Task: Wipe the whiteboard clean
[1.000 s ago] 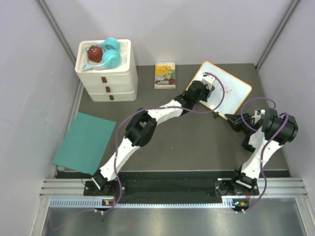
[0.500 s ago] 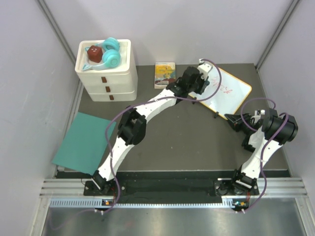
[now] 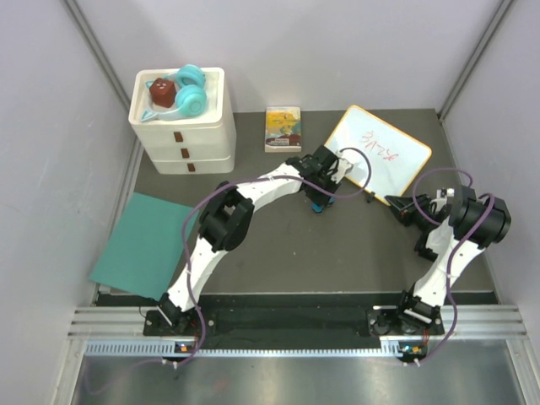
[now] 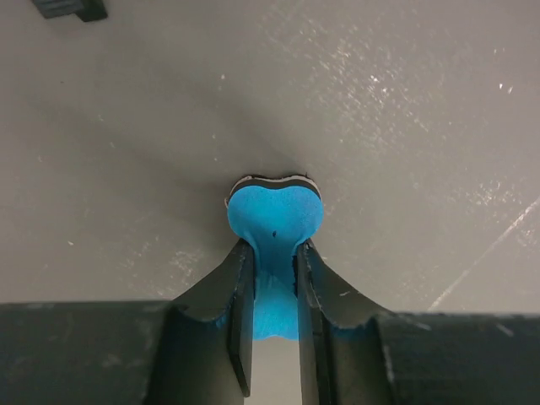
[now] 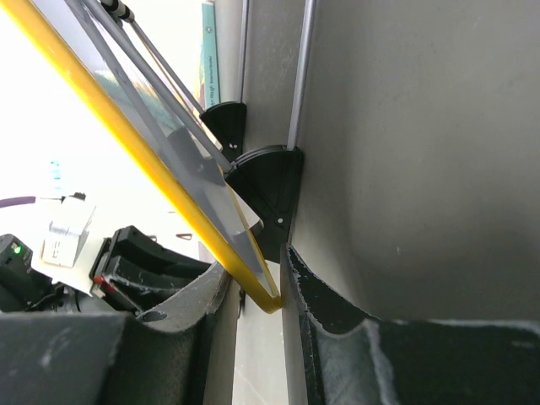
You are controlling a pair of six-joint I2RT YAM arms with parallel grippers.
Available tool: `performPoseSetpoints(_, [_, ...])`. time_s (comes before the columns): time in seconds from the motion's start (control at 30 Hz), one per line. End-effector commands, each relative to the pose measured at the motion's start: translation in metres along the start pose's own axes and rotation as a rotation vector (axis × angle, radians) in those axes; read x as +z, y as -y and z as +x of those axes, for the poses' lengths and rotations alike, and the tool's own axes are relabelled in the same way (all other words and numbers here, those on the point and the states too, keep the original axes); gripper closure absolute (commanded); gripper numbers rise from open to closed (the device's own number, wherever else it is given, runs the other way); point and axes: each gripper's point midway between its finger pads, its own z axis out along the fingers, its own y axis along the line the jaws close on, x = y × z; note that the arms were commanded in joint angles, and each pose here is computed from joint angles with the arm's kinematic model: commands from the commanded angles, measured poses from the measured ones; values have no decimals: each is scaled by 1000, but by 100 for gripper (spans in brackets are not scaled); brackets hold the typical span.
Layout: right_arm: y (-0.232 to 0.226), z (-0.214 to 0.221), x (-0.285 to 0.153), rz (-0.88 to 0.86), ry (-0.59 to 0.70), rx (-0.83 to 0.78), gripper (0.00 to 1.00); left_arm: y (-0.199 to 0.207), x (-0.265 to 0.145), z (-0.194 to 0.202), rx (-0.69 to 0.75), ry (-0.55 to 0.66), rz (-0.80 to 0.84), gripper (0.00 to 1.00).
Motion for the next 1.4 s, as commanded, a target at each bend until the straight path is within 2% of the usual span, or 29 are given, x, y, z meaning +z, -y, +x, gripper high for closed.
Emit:
performPoseSetpoints(0.0, [-8,-4,1,-45,24,-34,100,9,-8,44,18,-163,-11,81])
performPoseSetpoints(0.03, [-8,-5,1,-45,26,-36,100,10,-8,48,9,-172,-12,73])
performPoseSetpoints(0.07, [-9,-5,1,-48,25,-36,100,10,-8,47,9,-166,-14,57])
performPoseSetpoints(0.13, [-10,-5,1,-52,25,-37,100,15,-12,46,15,-149,-7,51])
performPoseSetpoints(0.23, [-10,-5,1,-53,26,-39,100,20,-26,27,20,-50,-3,36])
performPoseSetpoints(0.3, [-10,-5,1,-54,27,-37,100,20,-41,8,33,34,-16,32])
performPoseSetpoints(0.37, [-10,-5,1,-55,26,-38,100,18,-54,-3,38,69,-42,32])
performPoseSetpoints(0.57, [-11,-5,0,-61,27,-42,100,6,-70,-1,35,74,-124,27])
performPoseSetpoints(0.77, [-12,-5,0,-68,28,-44,100,11,-60,17,-81,7,-115,30])
performPoseSetpoints(0.9, [-13,-5,0,-73,29,-45,100,18,-54,15,-177,29,-131,32])
performPoseSetpoints(1.1, [-14,-5,0,-77,32,-43,100,27,-41,17,-227,17,-132,35])
performPoseSetpoints(1.37, [-13,-6,-2,-88,40,-32,100,15,-35,28,-278,-17,-221,38])
